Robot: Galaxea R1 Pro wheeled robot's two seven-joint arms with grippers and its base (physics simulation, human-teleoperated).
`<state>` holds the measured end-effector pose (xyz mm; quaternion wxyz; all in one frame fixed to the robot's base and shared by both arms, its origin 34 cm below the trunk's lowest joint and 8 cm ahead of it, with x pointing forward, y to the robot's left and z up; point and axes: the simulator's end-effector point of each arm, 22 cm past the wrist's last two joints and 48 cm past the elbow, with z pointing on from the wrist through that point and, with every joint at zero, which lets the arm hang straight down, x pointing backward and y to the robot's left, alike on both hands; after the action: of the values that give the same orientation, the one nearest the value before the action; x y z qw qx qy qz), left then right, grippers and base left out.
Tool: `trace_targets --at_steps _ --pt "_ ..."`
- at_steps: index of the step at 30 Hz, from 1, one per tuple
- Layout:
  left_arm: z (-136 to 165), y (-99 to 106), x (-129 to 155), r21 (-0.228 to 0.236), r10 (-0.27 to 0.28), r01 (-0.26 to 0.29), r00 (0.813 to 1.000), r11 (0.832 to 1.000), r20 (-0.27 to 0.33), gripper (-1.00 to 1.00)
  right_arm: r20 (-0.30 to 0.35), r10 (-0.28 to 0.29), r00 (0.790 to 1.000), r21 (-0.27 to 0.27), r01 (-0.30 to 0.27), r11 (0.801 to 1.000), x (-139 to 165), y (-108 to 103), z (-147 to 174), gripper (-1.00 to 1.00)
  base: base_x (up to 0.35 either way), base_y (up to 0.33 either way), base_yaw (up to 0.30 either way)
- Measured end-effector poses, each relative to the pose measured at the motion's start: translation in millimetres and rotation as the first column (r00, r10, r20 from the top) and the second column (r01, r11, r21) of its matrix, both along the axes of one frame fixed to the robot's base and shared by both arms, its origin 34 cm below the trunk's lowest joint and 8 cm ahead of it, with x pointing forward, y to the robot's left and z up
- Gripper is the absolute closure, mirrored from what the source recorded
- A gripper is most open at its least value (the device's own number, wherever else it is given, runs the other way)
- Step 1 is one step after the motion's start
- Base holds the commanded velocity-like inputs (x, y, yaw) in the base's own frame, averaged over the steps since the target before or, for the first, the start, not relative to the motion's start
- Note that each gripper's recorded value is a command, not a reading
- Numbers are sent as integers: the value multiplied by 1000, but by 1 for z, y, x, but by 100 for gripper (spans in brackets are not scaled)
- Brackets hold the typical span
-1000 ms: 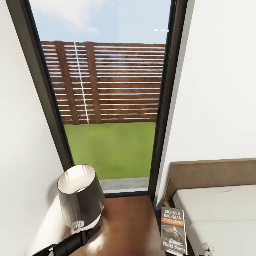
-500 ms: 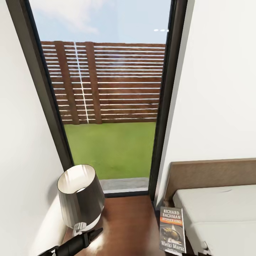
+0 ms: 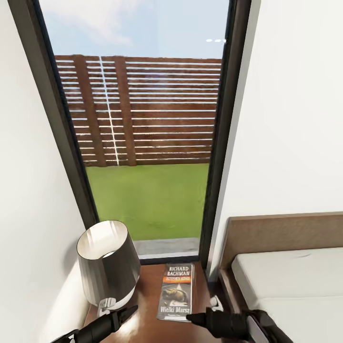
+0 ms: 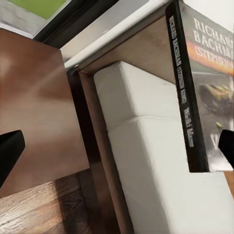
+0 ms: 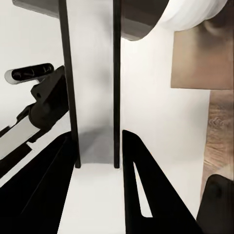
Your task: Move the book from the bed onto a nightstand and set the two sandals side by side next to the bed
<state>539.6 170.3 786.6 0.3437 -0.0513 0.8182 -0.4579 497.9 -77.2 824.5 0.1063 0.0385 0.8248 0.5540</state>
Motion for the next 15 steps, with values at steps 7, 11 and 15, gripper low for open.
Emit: trace_targets --at_steps 7,11,15 --pt "0 0 0 -1 1 -1 1000 1000 -2 -100 -19 -81 997 58 82 995 17 11 12 100 0 0 0" --pt "0 0 0 -2 2 -2 1000 1000 -3 -100 -22 -117 993 41 118 992 25 3 9 100 0 0 0" --pt "-2 -7 -3 -14 0 0 1000 1000 -13 -100 -39 -197 980 -10 197 980 39 -18 -1 100 0 0 0"
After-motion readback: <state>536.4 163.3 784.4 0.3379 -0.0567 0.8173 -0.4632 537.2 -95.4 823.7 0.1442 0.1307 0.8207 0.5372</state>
